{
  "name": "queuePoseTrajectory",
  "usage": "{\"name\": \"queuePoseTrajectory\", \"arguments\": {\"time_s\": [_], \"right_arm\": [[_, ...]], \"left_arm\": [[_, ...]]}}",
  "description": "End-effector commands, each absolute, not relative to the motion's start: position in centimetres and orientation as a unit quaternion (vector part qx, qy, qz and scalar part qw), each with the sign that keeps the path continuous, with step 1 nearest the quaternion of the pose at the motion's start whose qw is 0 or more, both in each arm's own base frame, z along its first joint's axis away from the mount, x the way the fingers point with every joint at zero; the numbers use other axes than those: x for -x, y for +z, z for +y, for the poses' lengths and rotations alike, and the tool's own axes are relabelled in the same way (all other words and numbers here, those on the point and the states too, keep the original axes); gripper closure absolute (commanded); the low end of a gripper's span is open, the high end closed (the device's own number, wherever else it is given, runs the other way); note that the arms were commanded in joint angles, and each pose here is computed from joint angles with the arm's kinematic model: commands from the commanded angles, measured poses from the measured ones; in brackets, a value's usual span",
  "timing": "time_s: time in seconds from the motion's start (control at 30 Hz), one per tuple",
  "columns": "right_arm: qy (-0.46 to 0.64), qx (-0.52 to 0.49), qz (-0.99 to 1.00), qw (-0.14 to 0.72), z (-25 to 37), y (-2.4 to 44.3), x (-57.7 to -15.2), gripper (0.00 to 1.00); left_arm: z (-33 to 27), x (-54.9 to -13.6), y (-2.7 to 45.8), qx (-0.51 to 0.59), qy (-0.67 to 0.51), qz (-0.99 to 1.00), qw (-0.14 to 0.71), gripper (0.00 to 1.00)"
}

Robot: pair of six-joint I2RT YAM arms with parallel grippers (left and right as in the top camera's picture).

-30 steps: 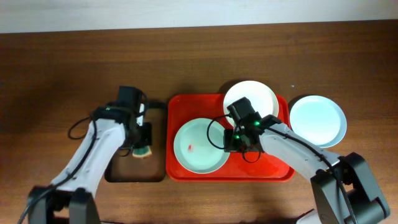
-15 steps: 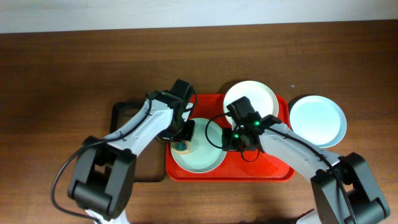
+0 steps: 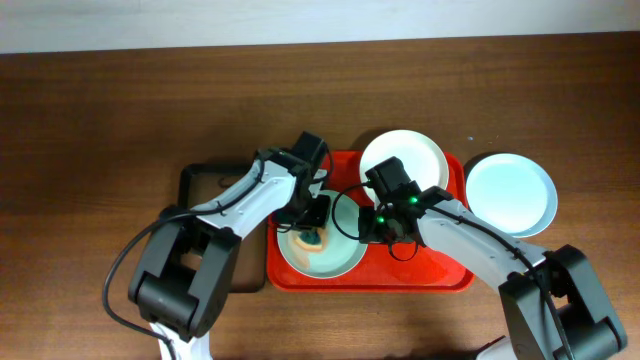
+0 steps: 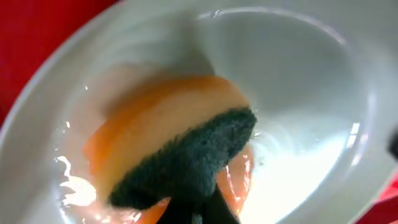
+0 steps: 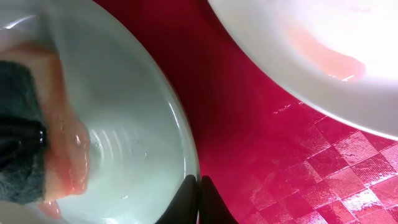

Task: Clean dirty plates on tray and stack at the side
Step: 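Scrub the pale green plate with the sponge while right gripper holds it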

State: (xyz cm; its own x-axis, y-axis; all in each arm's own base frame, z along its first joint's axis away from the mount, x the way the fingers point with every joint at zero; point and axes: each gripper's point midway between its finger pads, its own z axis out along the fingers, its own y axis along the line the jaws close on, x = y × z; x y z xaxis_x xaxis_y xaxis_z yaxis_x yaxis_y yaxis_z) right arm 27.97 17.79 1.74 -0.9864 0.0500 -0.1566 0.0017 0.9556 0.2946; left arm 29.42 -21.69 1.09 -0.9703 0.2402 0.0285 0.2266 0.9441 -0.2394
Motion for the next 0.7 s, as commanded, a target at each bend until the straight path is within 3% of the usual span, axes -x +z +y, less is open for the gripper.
{"name": "queuePoseTrajectory", "arguments": {"time_s": [0.0, 0.07, 0.1, 0.13, 0.17, 0.27, 0.3, 0.53, 0.67], "right_arm": [[0.145, -0.016, 0.986, 0.077, 17.6, 1.3, -27.6, 0.96], [0.143, -0.016, 0.987, 0.078, 17.5, 1.3, -27.6, 0.95], [0.143, -0.016, 0.986, 0.078, 17.5, 1.3, -27.7, 0.79], [0.141, -0.016, 0.987, 0.079, 17.5, 1.3, -27.7, 0.72], [0.140, -0.017, 0.987, 0.079, 17.4, 1.3, -27.7, 0.72], [0.140, -0.016, 0.987, 0.079, 17.4, 1.3, -27.7, 0.93], [0.140, -0.017, 0.987, 0.079, 17.4, 1.3, -27.7, 0.95], [0.140, -0.017, 0.987, 0.079, 17.4, 1.3, -27.7, 0.96], [0.140, -0.017, 0.987, 0.080, 17.4, 1.3, -27.7, 0.96]], "left_arm": [[-22.9, -31.4, 4.4, 0.105, 0.176, -0.979, -0.003, 1.00], [-22.3, -31.3, 4.6, 0.106, 0.157, -0.982, -0.008, 1.00], [-21.8, -31.2, 4.2, 0.106, 0.139, -0.984, -0.010, 1.00], [-21.2, -31.0, 3.6, 0.105, 0.122, -0.987, -0.009, 1.00], [-20.6, -30.9, 3.2, 0.105, 0.104, -0.989, -0.011, 1.00], [-19.6, -30.2, 1.4, 0.104, 0.084, -0.991, -0.009, 1.00], [-19.5, -29.9, 0.5, 0.097, 0.085, -0.992, -0.010, 1.00], [-19.1, -27.9, -1.8, 0.084, 0.090, -0.992, 0.006, 1.00], [-22.6, -28.4, 2.1, 0.100, 0.227, -0.968, 0.020, 1.00]]}}
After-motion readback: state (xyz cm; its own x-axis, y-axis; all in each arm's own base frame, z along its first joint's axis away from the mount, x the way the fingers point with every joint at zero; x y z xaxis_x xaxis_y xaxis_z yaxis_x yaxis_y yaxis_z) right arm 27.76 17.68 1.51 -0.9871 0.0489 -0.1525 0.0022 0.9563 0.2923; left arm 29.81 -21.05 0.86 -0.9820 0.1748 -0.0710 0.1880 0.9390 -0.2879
